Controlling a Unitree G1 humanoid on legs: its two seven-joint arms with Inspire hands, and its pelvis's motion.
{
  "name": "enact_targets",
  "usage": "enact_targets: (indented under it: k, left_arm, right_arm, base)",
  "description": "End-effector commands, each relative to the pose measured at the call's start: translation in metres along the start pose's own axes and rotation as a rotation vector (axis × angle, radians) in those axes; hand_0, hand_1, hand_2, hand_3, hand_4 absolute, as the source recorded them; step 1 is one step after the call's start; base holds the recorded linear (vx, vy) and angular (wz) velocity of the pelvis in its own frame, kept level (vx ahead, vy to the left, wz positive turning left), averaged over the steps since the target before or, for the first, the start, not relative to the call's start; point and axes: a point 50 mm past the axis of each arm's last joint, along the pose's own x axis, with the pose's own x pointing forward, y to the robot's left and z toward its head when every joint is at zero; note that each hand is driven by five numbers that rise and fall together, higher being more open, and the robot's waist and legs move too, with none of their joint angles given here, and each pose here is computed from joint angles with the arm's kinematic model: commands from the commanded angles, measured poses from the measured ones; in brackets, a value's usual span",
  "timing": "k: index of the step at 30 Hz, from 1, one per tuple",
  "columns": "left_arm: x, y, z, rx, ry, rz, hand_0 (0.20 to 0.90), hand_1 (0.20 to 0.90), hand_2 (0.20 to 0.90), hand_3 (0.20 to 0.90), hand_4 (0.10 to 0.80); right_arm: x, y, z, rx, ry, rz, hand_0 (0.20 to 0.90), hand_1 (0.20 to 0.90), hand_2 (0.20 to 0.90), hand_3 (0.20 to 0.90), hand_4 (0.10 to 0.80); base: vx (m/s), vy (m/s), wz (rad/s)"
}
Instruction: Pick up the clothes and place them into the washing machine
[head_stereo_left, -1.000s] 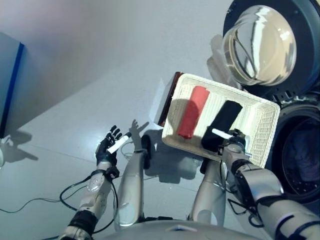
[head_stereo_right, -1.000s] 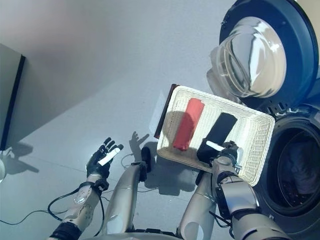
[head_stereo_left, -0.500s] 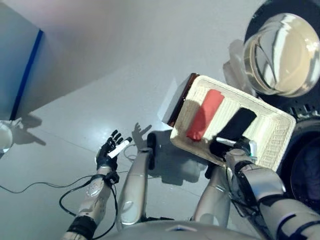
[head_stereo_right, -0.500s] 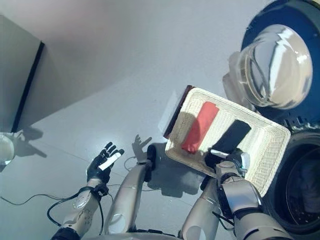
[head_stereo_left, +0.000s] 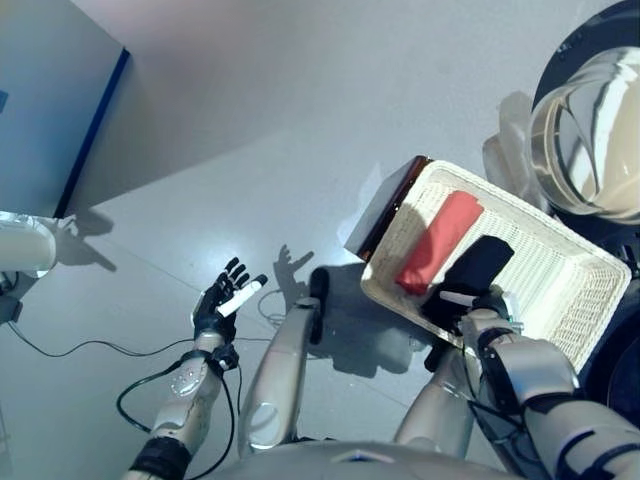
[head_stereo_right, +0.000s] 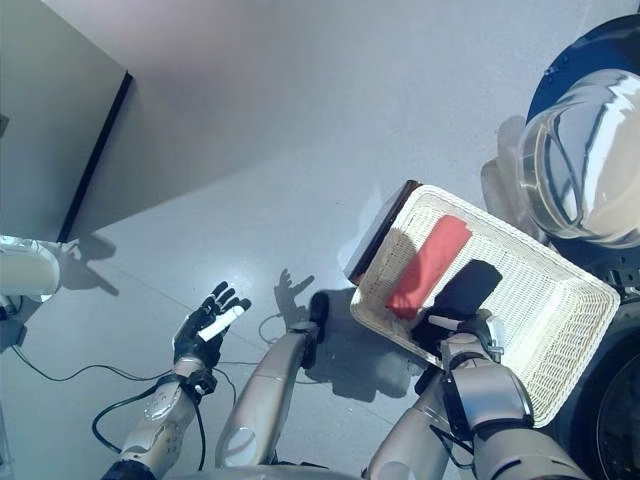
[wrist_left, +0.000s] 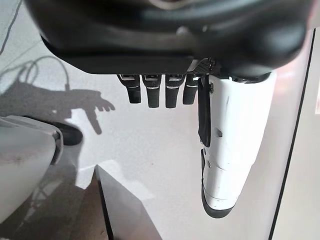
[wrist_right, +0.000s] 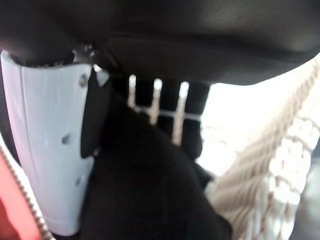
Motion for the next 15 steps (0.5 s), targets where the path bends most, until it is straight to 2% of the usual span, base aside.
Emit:
enact_targets:
  k: [1, 3, 8, 10, 15]
  left_arm:
    - [-0.002, 0.011, 0.030, 0.063, -0.126, -0.007, 0.900, 0.900, 0.900, 0.900, 0.800]
    - [-0.002, 0.012, 0.029, 0.066, -0.125, -0.004, 0.900, 0.900, 0.900, 0.900, 0.800]
    - [0.000, 0.017, 0.029, 0.075, -0.125, 0.028, 0.900, 0.900, 0.900, 0.900, 0.800]
    - [0.000, 0.017, 0.028, 0.072, -0.122, 0.032, 0.900, 0.900, 0.900, 0.900, 0.800]
    - [0.001, 0.023, 0.028, 0.066, -0.115, 0.061, 0.900, 0.900, 0.900, 0.900, 0.800]
  right_arm:
    - [0.006, -0.016, -0.015, 0.075, 0.070, -0.041, 0.200, 0.200, 0.200, 0.200, 0.300]
    - [0.007, -0.019, -0.017, 0.108, 0.079, -0.051, 0.200, 0.200, 0.200, 0.200, 0.300]
    - [0.014, -0.043, -0.024, 0.399, 0.134, -0.146, 0.200, 0.200, 0.200, 0.200, 0.300]
    - [0.015, -0.044, -0.027, 0.413, 0.144, -0.151, 0.200, 0.200, 0.200, 0.200, 0.300]
    - [0.020, -0.068, -0.016, 0.847, 0.127, -0.234, 0.200, 0.200, 0.200, 0.200, 0.300]
  base:
    - [0.000, 0.000, 0.00]
    - [0.054, -0.010, -0.01]
    - [-0.056, 0.016, -0.04]
    - [0.006, -0.012, -0.07]
    - [-0.011, -0.018, -0.22]
